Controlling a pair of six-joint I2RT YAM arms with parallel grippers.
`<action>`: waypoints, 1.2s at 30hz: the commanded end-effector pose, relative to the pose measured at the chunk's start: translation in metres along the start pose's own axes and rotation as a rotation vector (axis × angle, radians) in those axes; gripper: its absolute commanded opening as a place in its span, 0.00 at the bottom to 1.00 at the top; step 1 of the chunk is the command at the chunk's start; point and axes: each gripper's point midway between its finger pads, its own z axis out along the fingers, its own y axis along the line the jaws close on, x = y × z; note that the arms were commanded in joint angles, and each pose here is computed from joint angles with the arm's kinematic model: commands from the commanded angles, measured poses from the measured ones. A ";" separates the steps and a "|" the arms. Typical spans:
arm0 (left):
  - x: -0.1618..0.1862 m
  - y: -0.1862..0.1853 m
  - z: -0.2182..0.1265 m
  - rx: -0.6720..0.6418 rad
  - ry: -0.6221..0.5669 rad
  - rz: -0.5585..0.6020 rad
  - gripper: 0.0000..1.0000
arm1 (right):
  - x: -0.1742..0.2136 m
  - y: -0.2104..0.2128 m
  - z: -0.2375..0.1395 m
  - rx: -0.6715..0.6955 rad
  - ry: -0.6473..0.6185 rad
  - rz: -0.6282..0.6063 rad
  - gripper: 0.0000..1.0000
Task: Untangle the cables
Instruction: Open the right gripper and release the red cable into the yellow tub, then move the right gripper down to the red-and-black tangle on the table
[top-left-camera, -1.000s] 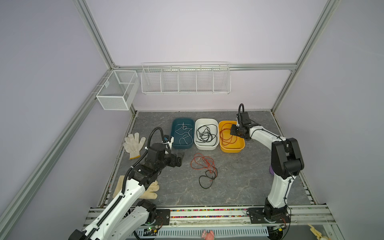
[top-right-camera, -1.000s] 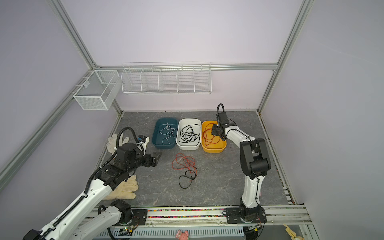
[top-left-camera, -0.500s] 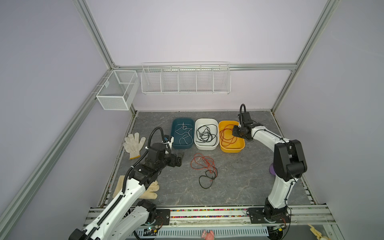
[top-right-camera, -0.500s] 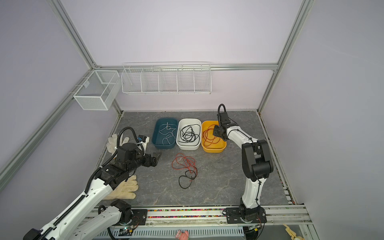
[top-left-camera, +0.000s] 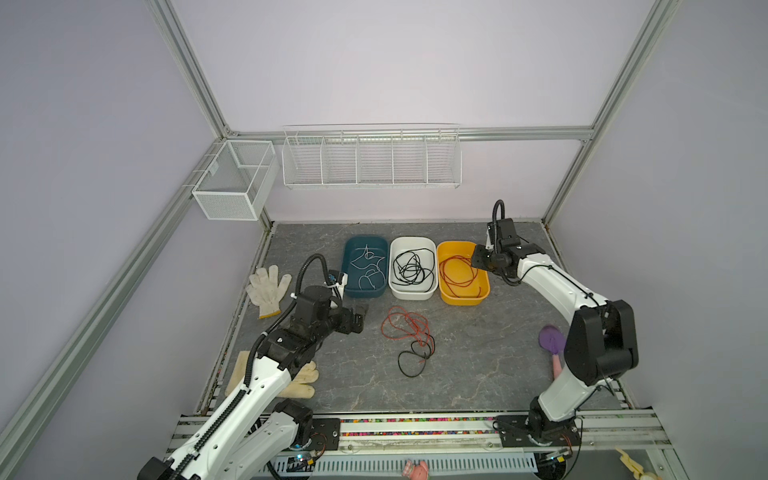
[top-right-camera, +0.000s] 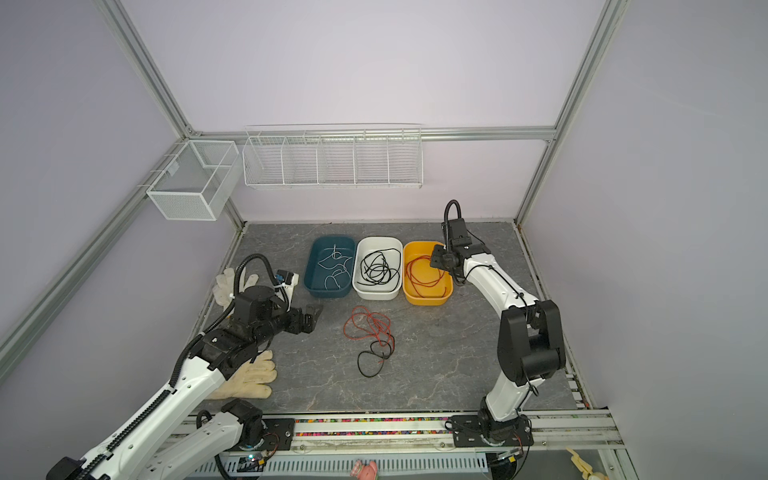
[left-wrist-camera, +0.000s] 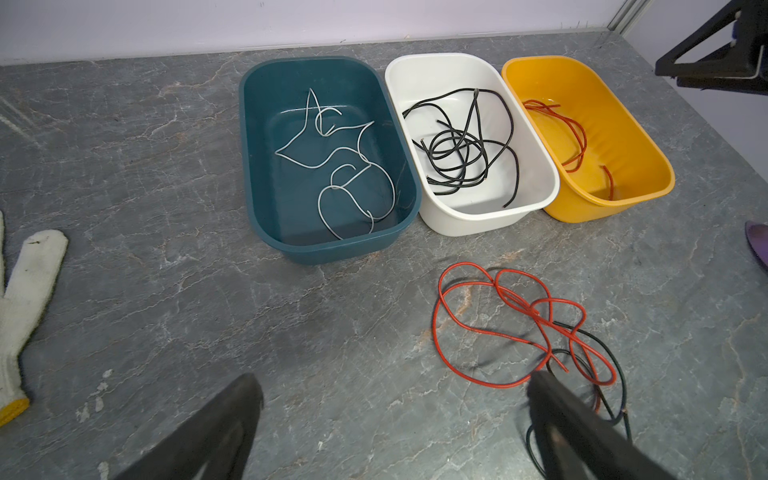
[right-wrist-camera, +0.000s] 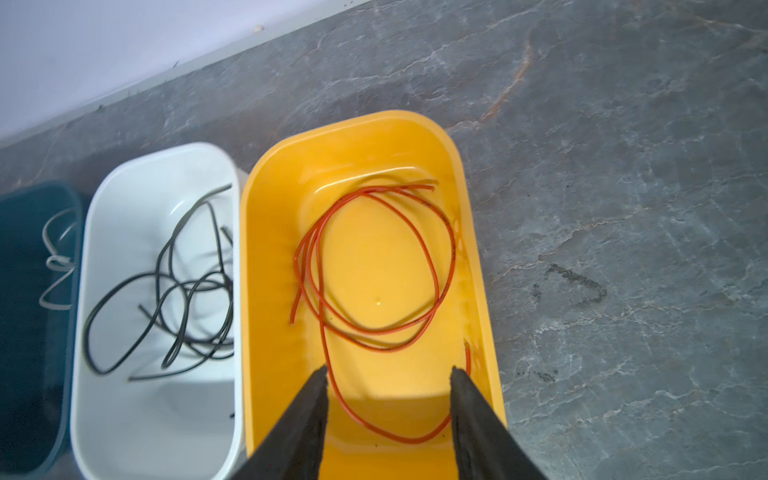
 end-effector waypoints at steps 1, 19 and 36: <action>0.004 0.000 0.001 -0.001 0.018 0.018 0.99 | 0.029 0.038 -0.024 -0.185 0.069 -0.042 0.61; 0.008 -0.002 0.004 0.004 0.041 0.017 0.99 | 0.207 0.138 -0.074 -0.491 0.283 -0.460 0.64; 0.010 -0.003 0.005 0.002 0.051 0.025 0.99 | 0.258 0.142 -0.029 -0.364 0.398 -0.558 0.40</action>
